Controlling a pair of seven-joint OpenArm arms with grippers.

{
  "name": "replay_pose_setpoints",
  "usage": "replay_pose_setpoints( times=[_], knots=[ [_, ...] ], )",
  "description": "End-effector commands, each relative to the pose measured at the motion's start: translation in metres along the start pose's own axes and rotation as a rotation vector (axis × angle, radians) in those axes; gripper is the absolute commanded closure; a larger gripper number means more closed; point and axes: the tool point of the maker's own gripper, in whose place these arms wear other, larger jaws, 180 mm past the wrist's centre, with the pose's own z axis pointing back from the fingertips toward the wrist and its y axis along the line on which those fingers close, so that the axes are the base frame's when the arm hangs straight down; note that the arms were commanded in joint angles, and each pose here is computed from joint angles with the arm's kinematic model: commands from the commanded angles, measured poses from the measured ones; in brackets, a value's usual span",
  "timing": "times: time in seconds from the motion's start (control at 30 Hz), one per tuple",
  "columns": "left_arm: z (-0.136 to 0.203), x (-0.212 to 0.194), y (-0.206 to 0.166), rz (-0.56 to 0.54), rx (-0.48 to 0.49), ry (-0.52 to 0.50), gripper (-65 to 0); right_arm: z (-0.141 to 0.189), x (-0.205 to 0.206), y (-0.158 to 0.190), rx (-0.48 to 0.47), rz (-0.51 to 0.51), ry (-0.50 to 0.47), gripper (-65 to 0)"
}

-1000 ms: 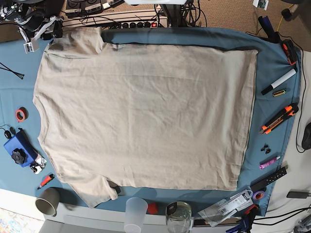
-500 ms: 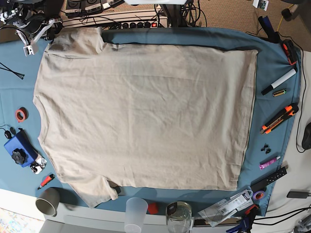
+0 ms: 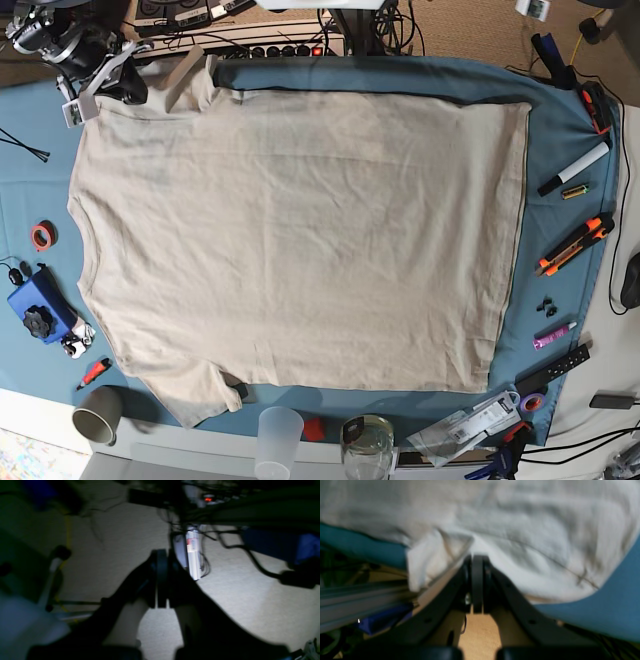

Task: Fold the T-shirt properly
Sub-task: 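Close the right gripper on the shirt edge at the shoulder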

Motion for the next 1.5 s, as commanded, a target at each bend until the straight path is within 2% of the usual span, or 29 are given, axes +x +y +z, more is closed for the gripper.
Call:
replay_pose_setpoints(
  times=[0.0, 0.27, 0.53, 0.67, 0.7, 0.77, 0.9, 1.13, 1.47],
  knots=[
    [0.006, 0.002, 0.005, -0.007, 0.013, -0.01, 0.0, 0.004, 0.006, 0.0, -0.001, 0.013, -0.015, 0.0],
    [0.012, 0.015, 0.002, -0.045, 0.013, -0.008, 0.0, 0.011, -0.011, 0.009, 0.036, -0.031, 0.022, 0.0],
    [0.018, 0.039, -0.001, -0.081, 0.019, -0.061, 0.0, 0.015, -0.031, 0.01, 0.036, -0.037, 0.112, 0.0],
    [0.018, 0.039, -0.001, -0.081, 0.019, -0.06, 0.0, 0.017, -0.046, 0.012, 0.047, -0.041, 0.198, -21.0],
    [0.018, 0.039, -0.001, -0.081, 0.019, -0.06, 0.0, 0.018, -0.051, 0.013, 0.052, -0.043, 0.222, -23.7],
    [0.018, 0.039, -0.001, -0.082, 0.019, -0.061, 0.0, 0.018, -0.058, 0.013, 0.047, -0.058, 0.241, -24.5],
    [0.018, 0.039, -0.001, -0.082, 0.019, -0.061, 0.0, 0.009, -0.062, 0.01, 0.044, -0.149, 0.172, -24.5],
    [0.018, 0.039, -0.001, -0.082, 0.019, -0.061, 0.0, -0.007, -0.081, -0.001, 0.063, -0.308, 0.151, -24.5],
    [0.017, 0.04, -0.001, -0.082, 0.019, -0.064, 0.0, -0.026, -0.044, -0.006, 0.092, -0.296, 0.046, -24.5]
  ],
)
